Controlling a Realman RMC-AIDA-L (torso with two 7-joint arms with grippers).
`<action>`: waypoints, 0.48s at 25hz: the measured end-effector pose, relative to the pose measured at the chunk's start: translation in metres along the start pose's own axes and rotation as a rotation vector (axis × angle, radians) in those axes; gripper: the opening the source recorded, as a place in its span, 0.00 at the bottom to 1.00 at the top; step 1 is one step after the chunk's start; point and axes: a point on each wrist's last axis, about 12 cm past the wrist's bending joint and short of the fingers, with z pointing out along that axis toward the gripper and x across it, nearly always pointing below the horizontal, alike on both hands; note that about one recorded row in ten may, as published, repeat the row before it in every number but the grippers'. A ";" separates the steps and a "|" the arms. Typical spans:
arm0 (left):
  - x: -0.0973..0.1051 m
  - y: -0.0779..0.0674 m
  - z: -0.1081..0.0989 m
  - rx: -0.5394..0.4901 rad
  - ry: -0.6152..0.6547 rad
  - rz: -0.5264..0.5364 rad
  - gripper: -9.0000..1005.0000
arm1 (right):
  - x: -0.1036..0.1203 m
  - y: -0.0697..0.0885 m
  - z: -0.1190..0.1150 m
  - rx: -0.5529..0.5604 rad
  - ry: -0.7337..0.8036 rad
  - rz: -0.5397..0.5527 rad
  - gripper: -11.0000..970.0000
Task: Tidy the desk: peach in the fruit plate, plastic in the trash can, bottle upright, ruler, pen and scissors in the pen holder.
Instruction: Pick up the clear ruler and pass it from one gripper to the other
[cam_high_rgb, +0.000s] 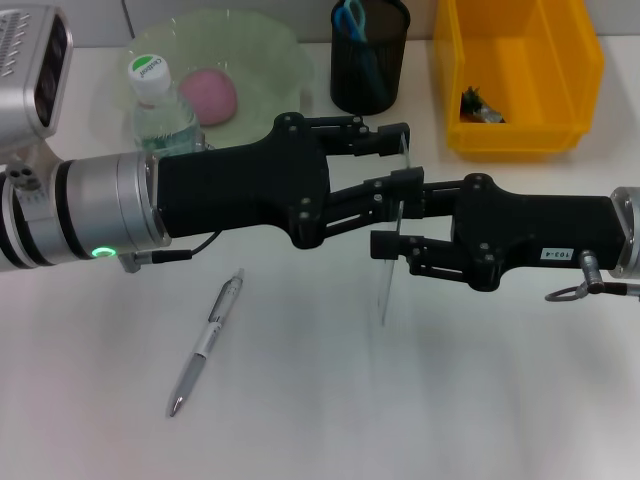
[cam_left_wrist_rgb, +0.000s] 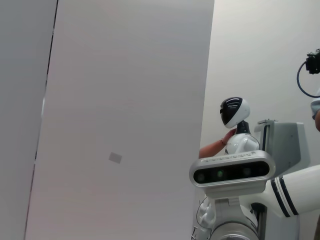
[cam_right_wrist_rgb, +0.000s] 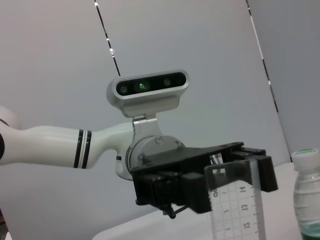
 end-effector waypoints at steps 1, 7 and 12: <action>0.000 0.000 0.000 0.000 0.000 0.001 0.39 | 0.000 0.000 0.000 0.000 0.000 0.000 0.42; -0.001 0.001 0.001 -0.011 -0.015 0.000 0.51 | 0.000 0.000 -0.001 0.005 -0.002 0.000 0.42; -0.002 0.001 0.000 -0.016 -0.032 0.004 0.71 | 0.001 -0.002 -0.002 0.024 -0.004 0.001 0.41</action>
